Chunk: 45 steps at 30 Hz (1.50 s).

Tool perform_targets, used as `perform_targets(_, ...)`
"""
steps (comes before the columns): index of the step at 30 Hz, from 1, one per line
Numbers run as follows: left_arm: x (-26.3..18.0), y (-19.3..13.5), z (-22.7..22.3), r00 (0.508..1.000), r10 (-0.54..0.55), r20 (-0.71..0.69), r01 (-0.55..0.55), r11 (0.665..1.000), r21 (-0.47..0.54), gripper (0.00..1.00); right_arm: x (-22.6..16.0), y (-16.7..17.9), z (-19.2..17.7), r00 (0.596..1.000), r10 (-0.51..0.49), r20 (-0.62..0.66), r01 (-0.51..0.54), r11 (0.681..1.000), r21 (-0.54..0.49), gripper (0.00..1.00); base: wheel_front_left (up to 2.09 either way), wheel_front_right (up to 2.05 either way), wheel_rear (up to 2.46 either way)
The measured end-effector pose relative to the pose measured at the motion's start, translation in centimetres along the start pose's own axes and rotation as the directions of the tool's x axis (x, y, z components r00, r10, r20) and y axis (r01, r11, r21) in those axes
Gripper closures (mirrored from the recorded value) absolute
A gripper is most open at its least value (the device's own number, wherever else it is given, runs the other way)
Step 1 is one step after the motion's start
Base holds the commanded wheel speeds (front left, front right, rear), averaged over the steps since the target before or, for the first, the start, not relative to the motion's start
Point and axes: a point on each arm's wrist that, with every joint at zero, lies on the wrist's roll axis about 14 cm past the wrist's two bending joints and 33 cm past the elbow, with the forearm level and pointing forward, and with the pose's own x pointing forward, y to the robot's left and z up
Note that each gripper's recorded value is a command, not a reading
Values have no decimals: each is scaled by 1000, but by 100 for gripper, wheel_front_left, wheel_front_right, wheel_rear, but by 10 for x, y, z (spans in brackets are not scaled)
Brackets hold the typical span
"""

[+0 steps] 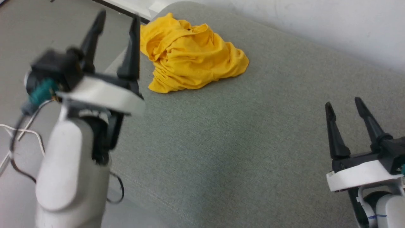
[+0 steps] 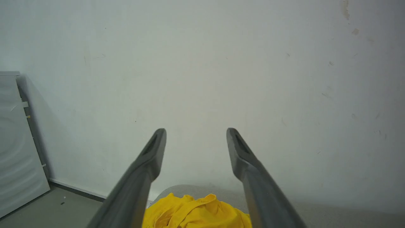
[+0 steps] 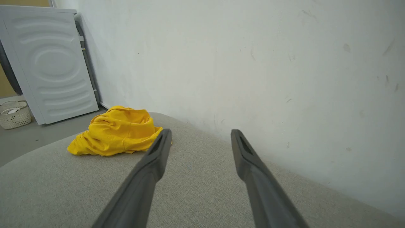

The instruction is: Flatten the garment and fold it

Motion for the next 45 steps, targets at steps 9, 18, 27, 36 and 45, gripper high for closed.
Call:
perform_targets(9, 72, -1, -55, 957, -69, -280, 74, 997, 8, 0, 7, -20, -1, 1000, 7, -19, -7, 1000, -2, 0, 0, 0, 0)
perform_targets(18, 91, -15, -148, 802, -108, -587, 99, 994, -47, 0, 5, -53, -10, 998, -39, -50, 38, 999, -20, 0, 0, 0, 0)
perform_targets(27, 75, -27, -237, 602, -96, -793, 58, 995, -76, 0, -9, -87, -38, 985, -116, -130, 113, 993, -28, 0, 0, 0, 0)
perform_targets(36, 49, -27, -310, 441, -25, -897, 7, 1000, -24, 0, -24, -114, -63, 965, -177, -191, 173, 984, -38, 0, 0, 0, 0)
perform_targets(45, 45, -23, -333, 413, 4, -911, 16, 1000, 12, 100, -27, -123, -71, 958, -198, -207, 194, 980, -36, 0, 0, 0, 0)
